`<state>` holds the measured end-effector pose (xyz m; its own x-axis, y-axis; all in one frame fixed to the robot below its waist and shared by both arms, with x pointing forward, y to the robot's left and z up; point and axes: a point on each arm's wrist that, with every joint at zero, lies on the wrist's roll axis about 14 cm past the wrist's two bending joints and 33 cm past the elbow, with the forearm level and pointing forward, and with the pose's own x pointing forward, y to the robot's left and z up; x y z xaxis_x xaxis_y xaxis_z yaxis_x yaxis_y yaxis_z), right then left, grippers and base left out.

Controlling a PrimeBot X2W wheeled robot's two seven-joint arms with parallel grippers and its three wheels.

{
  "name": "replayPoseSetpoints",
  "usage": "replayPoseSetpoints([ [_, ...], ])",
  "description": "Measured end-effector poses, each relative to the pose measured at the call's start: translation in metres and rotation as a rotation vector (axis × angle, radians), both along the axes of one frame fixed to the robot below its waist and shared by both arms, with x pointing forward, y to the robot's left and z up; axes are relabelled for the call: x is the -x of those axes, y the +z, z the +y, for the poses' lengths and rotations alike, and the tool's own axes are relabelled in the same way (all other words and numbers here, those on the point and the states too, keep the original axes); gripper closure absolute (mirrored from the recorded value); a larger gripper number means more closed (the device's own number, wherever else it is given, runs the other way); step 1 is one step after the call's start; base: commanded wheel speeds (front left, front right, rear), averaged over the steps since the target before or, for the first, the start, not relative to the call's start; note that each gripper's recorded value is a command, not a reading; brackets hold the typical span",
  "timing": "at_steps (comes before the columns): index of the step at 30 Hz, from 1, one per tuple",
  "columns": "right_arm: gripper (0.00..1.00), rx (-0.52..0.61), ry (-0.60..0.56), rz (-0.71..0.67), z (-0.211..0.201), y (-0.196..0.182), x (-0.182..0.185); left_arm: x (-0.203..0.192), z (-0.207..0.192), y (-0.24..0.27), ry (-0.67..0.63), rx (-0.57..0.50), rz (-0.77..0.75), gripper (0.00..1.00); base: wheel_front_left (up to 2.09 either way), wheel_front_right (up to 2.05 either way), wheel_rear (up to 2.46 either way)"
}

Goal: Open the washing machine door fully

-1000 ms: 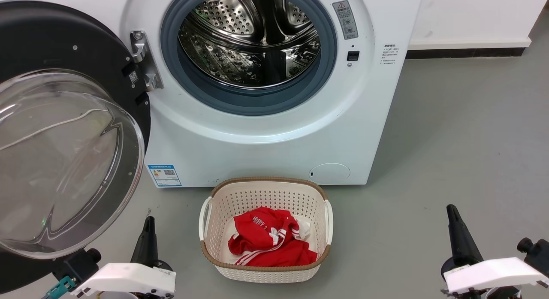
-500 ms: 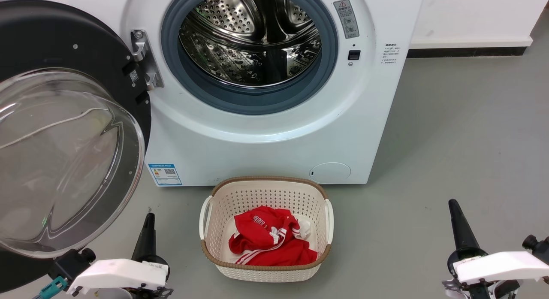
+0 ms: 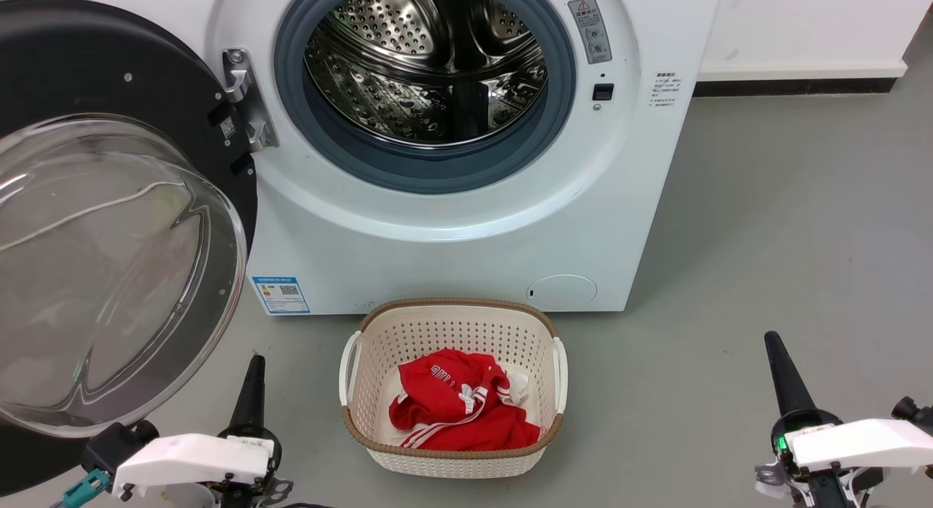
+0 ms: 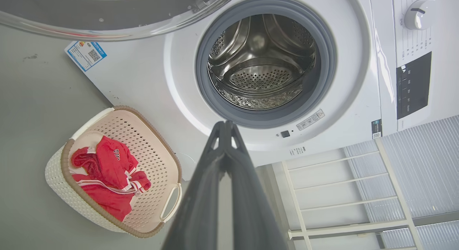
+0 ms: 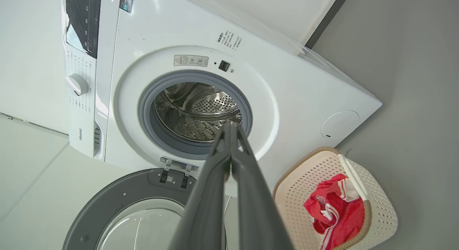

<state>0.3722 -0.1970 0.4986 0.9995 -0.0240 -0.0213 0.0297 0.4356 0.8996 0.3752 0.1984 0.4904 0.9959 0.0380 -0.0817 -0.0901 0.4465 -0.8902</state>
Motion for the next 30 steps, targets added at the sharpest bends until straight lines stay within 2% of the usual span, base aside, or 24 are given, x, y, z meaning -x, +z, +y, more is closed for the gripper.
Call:
replayPoseSetpoints([
  [30, 1.0, -0.271, 0.006, -0.001, -0.0024, 0.0016, -0.0085, -0.0073, 0.0007, 0.0066, -0.008, 0.281, -0.039, 1.0, 0.0, 0.0, 0.0],
])
